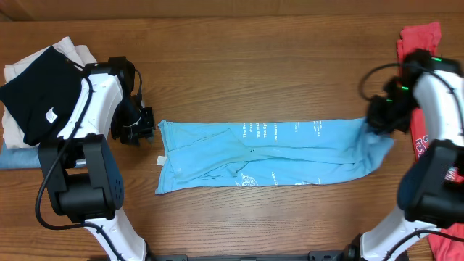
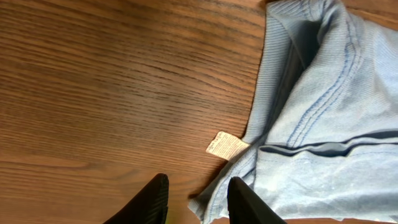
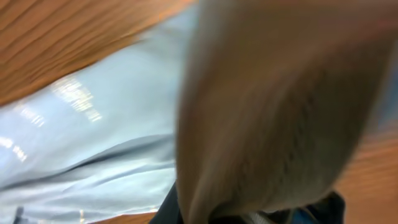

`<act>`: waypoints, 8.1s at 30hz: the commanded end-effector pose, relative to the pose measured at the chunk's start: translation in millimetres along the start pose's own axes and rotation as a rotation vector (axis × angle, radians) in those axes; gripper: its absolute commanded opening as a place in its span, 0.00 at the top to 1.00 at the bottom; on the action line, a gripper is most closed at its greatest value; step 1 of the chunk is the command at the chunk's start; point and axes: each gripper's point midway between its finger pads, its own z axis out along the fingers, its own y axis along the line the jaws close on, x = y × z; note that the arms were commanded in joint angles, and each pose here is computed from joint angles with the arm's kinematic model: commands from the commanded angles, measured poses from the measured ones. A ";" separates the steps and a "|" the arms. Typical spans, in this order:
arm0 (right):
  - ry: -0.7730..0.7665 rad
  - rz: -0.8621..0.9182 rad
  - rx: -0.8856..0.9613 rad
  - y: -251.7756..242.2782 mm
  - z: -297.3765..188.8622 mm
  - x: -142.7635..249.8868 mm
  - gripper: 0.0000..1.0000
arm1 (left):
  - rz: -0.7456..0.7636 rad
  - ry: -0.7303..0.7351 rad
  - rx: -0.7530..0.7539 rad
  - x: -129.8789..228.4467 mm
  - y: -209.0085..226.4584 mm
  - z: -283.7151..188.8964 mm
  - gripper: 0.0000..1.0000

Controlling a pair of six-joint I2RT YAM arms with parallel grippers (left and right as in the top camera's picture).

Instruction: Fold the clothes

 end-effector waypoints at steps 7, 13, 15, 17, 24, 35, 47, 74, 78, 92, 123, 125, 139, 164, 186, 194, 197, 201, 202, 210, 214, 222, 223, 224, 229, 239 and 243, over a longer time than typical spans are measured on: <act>-0.017 -0.225 0.025 107.3 5.7 32.7 0.96 | -0.014 -0.019 0.027 1.4 -4.2 -6.6 0.65; 0.041 -0.309 0.060 143.7 31.5 58.1 0.96 | -0.011 -0.019 0.026 1.3 -4.0 -6.6 0.65; 0.059 -0.324 0.075 152.3 39.6 65.8 0.96 | -0.011 -0.019 0.026 1.3 -4.0 -6.6 0.65; 0.073 -0.337 0.087 159.7 46.0 72.7 0.96 | -0.011 -0.019 0.026 1.2 -4.0 -6.6 0.65; 0.089 -0.401 0.108 179.2 55.9 92.1 0.96 | -0.003 -0.019 0.026 1.3 -3.9 -6.6 0.65; 0.110 -0.379 0.086 190.7 57.7 105.4 0.96 | -0.003 -0.019 0.026 1.2 -4.0 -6.6 0.65; 0.130 -0.408 0.084 197.0 58.9 117.1 0.96 | -0.004 -0.019 0.026 1.2 -4.0 -6.6 0.64; 0.105 -0.369 0.217 166.3 51.0 107.3 0.49 | -0.003 -0.020 0.026 1.1 -3.9 -6.6 0.64; 0.132 -0.408 0.202 176.6 55.6 123.2 0.51 | -0.004 -0.019 0.026 1.2 -3.9 -6.6 0.64; 0.299 -0.455 0.091 185.2 111.7 183.6 0.54 | -0.004 -0.017 0.025 1.9 -3.7 -6.5 0.64; -0.116 -0.340 -0.040 157.7 -39.5 73.3 0.43 | 0.264 -0.020 0.241 6.3 -42.9 -3.5 0.25; -0.118 -0.320 -0.032 150.1 -40.5 68.5 0.43 | 0.280 -0.010 0.238 9.6 -44.0 7.0 0.25; -0.103 -0.240 -0.017 118.5 -44.2 55.0 0.43 | 0.418 -0.009 0.240 30.9 -69.0 69.1 0.42; -0.121 -0.237 0.021 112.3 -44.6 51.2 0.41 | 0.013 -0.138 0.030 -32.3 56.3 -28.2 0.96; -0.116 -0.253 0.027 111.1 -44.4 52.3 0.39 | 0.383 -0.068 0.151 36.1 -131.2 -73.6 0.96; -0.109 -0.255 0.029 110.4 -44.3 53.7 0.39 | 0.466 -0.085 0.044 60.3 -164.2 -63.8 0.93; -0.104 -0.256 0.029 110.3 -44.1 54.9 0.39 | 0.477 -0.090 0.045 64.7 -172.5 -62.6 0.92; -0.102 -0.255 0.029 110.1 -44.1 55.4 0.39 | 0.492 -0.057 0.069 76.9 -180.4 -61.2 0.92; -0.102 -0.255 0.030 110.0 -44.1 55.5 0.39 | 0.494 -0.049 0.074 79.4 -181.7 -61.0 0.92; -0.099 -0.255 0.030 109.7 -44.0 56.1 0.39 | 0.486 -0.034 0.102 83.4 -186.1 -61.2 0.90; -0.099 -0.255 0.030 109.7 -44.0 56.2 0.39 | 0.493 -0.021 0.145 87.3 -193.6 -62.0 0.89; -0.099 -0.255 0.030 109.7 -44.0 56.1 0.39 | 0.551 -0.023 0.190 98.1 -213.9 -61.0 0.71; -0.099 -0.255 0.030 109.7 -44.0 56.2 0.39 | 0.566 -0.019 0.212 100.8 -218.7 -61.6 0.66; -0.099 -0.255 0.030 109.7 -44.0 56.2 0.39 | 0.598 -0.010 0.247 105.5 -225.5 -62.6 0.58; -0.099 -0.255 0.030 109.7 -44.0 56.2 0.39 | 0.702 0.001 0.263 114.5 -230.2 -62.2 0.54; -0.060 -0.428 -0.156 148.3 -44.7 70.7 0.39 | 0.449 -0.052 0.032 58.8 -146.2 -65.7 0.61; -0.068 -0.564 -0.207 180.1 -41.8 84.4 0.37 | 0.297 -0.069 0.017 38.2 -117.2 -68.4 0.62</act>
